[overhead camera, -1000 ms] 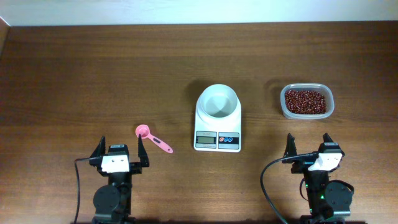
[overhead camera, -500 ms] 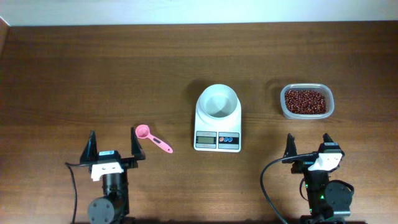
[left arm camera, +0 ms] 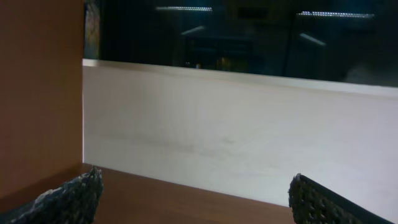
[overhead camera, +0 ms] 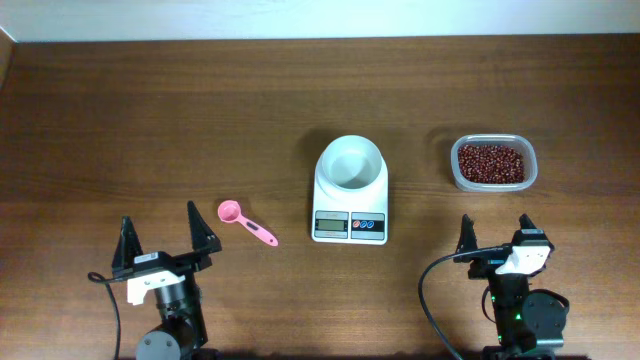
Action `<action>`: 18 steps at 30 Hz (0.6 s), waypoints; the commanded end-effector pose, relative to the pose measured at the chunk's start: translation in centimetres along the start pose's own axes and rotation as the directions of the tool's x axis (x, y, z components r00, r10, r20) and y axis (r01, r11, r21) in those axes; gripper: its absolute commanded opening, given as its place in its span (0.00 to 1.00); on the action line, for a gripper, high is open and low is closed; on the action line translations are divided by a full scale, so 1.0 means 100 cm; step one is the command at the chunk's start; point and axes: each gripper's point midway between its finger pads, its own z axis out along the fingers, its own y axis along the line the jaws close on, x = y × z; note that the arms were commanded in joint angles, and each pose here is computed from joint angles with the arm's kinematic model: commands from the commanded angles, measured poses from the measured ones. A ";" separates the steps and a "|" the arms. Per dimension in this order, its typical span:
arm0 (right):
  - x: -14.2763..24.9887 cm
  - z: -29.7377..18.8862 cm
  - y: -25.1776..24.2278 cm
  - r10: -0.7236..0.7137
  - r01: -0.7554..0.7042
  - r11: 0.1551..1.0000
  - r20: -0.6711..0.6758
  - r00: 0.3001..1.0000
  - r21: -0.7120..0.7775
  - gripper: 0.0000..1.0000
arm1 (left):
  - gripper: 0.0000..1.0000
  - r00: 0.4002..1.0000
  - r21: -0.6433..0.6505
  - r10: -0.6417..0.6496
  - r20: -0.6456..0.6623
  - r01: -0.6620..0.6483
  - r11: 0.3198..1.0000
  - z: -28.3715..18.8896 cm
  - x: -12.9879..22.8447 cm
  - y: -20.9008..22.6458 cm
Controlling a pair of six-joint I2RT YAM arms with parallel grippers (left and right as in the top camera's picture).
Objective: Scoop and weigh 50g on scale
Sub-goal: 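Open the left gripper and move it over the pink scoop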
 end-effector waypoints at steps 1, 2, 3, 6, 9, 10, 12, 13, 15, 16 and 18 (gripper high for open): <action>0.003 0.000 0.003 0.010 -0.011 1.000 -0.007 1.000 -0.016 0.99 | 0.99 1.000 0.025 -0.009 -0.001 0.009 1.000 0.001 -0.007 -0.004; 0.003 0.000 0.003 0.010 -0.011 1.000 -0.007 1.000 -0.016 0.99 | 0.99 1.000 0.025 -0.005 -0.014 0.005 1.000 0.001 -0.008 -0.004; 0.003 0.000 0.003 0.010 -0.011 1.000 -0.007 1.000 -0.016 0.99 | 0.99 1.000 0.026 0.001 -0.031 0.000 1.000 0.001 -0.009 -0.005; 0.003 0.000 0.003 0.010 -0.011 1.000 -0.007 1.000 -0.016 0.99 | 0.99 0.995 0.026 0.023 -0.101 -0.021 0.999 0.000 -0.012 -0.004; 0.003 0.000 0.003 0.010 -0.011 1.000 -0.007 1.000 -0.016 0.99 | 0.99 0.988 0.027 0.039 -0.151 -0.035 0.999 -0.003 -0.017 -0.003; 0.003 0.000 0.003 0.010 -0.011 1.000 -0.007 1.000 -0.016 0.99 | 0.99 0.987 0.028 0.040 -0.155 -0.036 0.999 -0.003 -0.020 -0.003; 0.003 0.000 0.003 0.010 -0.011 1.000 -0.007 1.000 -0.016 0.99 | 0.99 0.987 0.028 0.041 -0.158 -0.037 0.999 -0.004 -0.026 -0.003; 0.003 0.000 0.003 0.010 -0.011 1.000 -0.007 1.000 -0.016 0.99 | 0.99 0.986 0.028 0.039 -0.164 -0.034 0.999 -0.005 -0.028 -0.003; 0.003 0.000 0.003 0.010 -0.011 1.000 -0.007 1.000 -0.016 0.99 | 0.99 0.982 0.028 0.041 -0.182 -0.037 0.999 -0.007 -0.030 -0.002; 0.003 0.000 0.003 0.010 -0.011 1.000 -0.007 1.000 -0.016 0.99 | 0.99 0.981 0.028 0.044 -0.191 -0.040 0.999 -0.008 -0.030 -0.002; 0.003 0.000 0.003 0.010 -0.011 1.000 -0.007 1.000 -0.017 0.99 | 0.99 0.977 0.029 0.049 -0.206 -0.044 0.999 -0.009 -0.031 -0.001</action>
